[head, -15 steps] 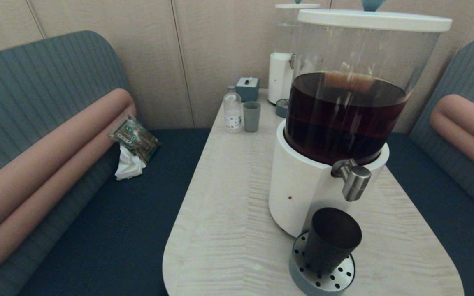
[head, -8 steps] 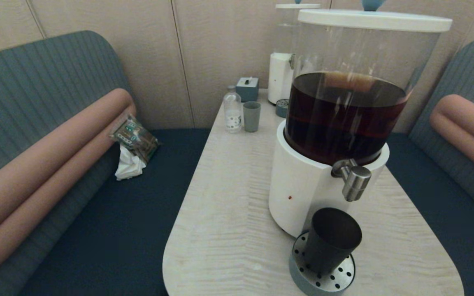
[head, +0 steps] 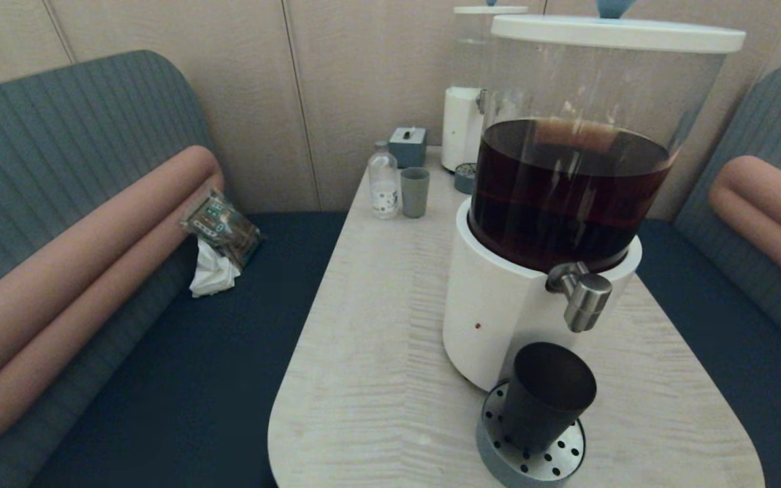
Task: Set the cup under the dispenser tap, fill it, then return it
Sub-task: Turn on the faucet
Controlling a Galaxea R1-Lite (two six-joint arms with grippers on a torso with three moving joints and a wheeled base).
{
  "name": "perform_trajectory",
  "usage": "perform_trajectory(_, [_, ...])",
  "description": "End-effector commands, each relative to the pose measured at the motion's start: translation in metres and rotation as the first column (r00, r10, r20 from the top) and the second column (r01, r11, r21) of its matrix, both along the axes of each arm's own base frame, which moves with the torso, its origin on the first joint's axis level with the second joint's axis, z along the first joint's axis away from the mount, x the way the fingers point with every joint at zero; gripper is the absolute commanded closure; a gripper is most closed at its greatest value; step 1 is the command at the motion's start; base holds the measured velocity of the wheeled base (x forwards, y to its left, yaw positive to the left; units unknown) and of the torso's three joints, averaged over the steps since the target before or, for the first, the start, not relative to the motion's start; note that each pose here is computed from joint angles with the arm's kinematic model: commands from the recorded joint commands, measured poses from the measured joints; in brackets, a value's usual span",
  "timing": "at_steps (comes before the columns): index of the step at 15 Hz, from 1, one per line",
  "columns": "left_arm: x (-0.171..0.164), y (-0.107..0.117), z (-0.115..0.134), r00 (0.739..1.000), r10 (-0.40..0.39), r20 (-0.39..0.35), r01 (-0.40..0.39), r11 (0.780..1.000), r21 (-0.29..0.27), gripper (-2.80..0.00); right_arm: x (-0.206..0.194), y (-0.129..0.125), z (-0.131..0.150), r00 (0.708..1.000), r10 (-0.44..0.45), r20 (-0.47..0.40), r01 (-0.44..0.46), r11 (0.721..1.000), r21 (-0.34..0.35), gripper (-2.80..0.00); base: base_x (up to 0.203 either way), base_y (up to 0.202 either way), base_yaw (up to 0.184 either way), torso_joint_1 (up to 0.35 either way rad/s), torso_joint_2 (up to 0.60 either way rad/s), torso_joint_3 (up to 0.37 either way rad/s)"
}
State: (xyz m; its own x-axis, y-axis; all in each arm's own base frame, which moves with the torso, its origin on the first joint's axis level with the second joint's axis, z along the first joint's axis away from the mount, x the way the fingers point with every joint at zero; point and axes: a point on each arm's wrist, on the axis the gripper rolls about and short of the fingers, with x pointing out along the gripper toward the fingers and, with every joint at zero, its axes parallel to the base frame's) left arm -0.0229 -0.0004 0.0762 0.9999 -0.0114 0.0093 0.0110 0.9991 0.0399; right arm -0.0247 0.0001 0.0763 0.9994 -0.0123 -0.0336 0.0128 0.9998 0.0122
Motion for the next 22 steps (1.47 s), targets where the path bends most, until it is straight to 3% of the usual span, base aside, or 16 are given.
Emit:
perform_trajectory(1, [0.0, 0.0, 0.0, 1.0, 0.002, -0.002, -0.002, 1.0, -0.01, 0.0, 0.0, 0.0, 0.0, 1.0, 0.0, 0.001, 0.0, 1.0, 0.0, 0.0, 0.0, 0.0, 0.0, 0.0, 0.0, 0.0])
perform_trajectory(17, [0.0, 0.0, 0.0, 1.0, 0.002, -0.002, -0.002, 1.0, -0.015, 0.0, 0.0, 0.0, 0.001, 1.0, -0.003, 0.007, 0.003, 1.0, -0.001, 0.0, 0.0, 0.0, 0.0, 0.0, 0.0, 0.0])
perform_trajectory(22, [0.0, 0.0, 0.0, 1.0, 0.002, -0.003, -0.002, 1.0, -0.015, 0.0, -0.031, 0.0, 0.075, 0.982, 0.011, 0.189, -0.01, 1.0, -0.005, 0.0, 0.0, 0.0, 0.0, 0.0, 0.0, 0.0])
